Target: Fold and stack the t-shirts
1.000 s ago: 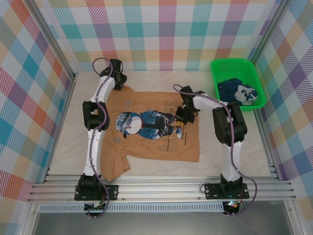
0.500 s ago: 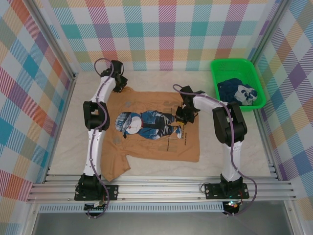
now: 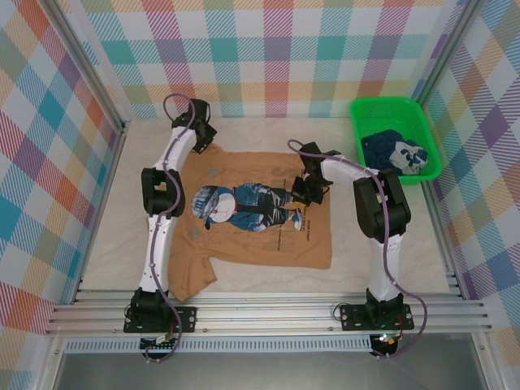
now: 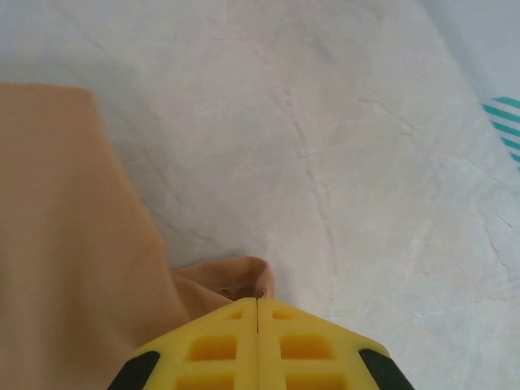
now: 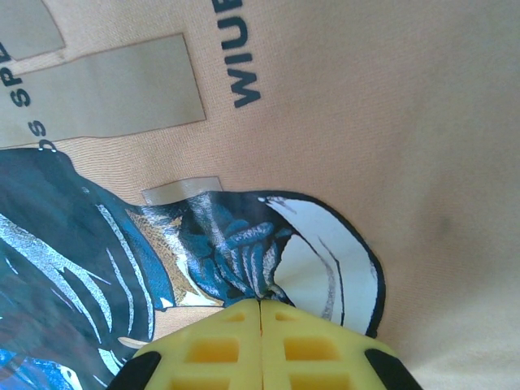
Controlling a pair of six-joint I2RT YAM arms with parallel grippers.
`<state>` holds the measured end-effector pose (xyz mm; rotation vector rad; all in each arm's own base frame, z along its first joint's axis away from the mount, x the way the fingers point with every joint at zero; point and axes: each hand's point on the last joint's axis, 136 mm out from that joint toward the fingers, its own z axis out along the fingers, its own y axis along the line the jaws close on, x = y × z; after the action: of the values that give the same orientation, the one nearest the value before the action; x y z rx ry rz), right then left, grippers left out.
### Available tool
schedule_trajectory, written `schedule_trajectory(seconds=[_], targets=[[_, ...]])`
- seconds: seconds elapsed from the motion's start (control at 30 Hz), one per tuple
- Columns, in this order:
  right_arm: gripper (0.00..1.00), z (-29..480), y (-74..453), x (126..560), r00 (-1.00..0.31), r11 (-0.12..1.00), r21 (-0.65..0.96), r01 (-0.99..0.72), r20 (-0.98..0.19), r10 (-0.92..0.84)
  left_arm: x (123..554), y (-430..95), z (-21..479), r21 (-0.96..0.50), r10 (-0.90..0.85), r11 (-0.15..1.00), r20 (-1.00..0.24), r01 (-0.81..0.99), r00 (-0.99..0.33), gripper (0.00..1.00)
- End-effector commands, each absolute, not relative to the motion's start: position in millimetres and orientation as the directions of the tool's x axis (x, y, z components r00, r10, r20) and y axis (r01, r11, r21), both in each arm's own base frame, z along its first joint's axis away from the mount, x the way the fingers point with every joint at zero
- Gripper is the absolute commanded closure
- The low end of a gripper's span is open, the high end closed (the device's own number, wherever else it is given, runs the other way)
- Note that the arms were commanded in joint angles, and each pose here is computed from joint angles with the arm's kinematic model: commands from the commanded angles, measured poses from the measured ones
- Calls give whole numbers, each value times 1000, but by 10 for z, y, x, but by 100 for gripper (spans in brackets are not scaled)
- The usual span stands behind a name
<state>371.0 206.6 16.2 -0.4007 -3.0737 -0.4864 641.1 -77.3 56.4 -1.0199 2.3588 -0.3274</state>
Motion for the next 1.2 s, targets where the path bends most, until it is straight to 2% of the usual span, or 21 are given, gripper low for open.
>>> schedule_trajectory(seconds=[0.0, 0.23, 0.6, 0.73, 0.87, 0.93, 0.97, 1.0, 1.07, 1.1, 1.17], targets=[[94, -215, 1876, 3417, -957, 947, 168, 274, 144, 252, 6526, -965, 1343, -479, -668, 743, -503, -467, -548, 100], [95, -224, 1887, 3411, -956, 946, 171, 276, 152, 252, 6543, -1261, 1445, -465, -582, 809, -553, -359, -596, 100], [95, -221, 1895, 3394, -955, 945, 174, 278, 159, 251, 6536, -1580, 1875, -416, -475, 877, -675, -240, -565, 100], [95, -228, 1903, 3392, -954, 944, 177, 280, 163, 253, 6537, -1796, 1838, -435, -436, 886, -669, -159, -602, 100], [95, -231, 1907, 3380, -953, 942, 179, 283, 168, 254, 6470, -2121, 1858, -410, -321, 912, -694, -14, -644, 100], [95, -239, 1904, 3370, -951, 942, 177, 285, 171, 256, 6435, -2129, 1811, -400, -316, 916, -685, -24, -657, 98], [95, -237, 1907, 3368, -951, 941, 179, 287, 172, 257, 6418, -2112, 1785, -383, -313, 923, -685, -40, -658, 89], [94, -237, 1908, 3363, -951, 941, 179, 287, 174, 257, 6399, -2071, 1767, -367, -316, 928, -683, -65, -659, 63], [94, -235, 1907, 3364, -951, 941, 180, 287, 173, 257, 6357, -1944, 1797, -335, -335, 933, -684, -129, -648, 28], [93, -214, 1909, 3373, -952, 940, 183, 287, 168, 257, 6330, -1831, 1849, -305, -341, 937, -693, -170, -635, 19], [92, -168, 1907, 3389, -954, 941, 185, 284, 155, 257, 6269, -1611, 1936, -283, -372, 928, -691, -242, -620, 17]])
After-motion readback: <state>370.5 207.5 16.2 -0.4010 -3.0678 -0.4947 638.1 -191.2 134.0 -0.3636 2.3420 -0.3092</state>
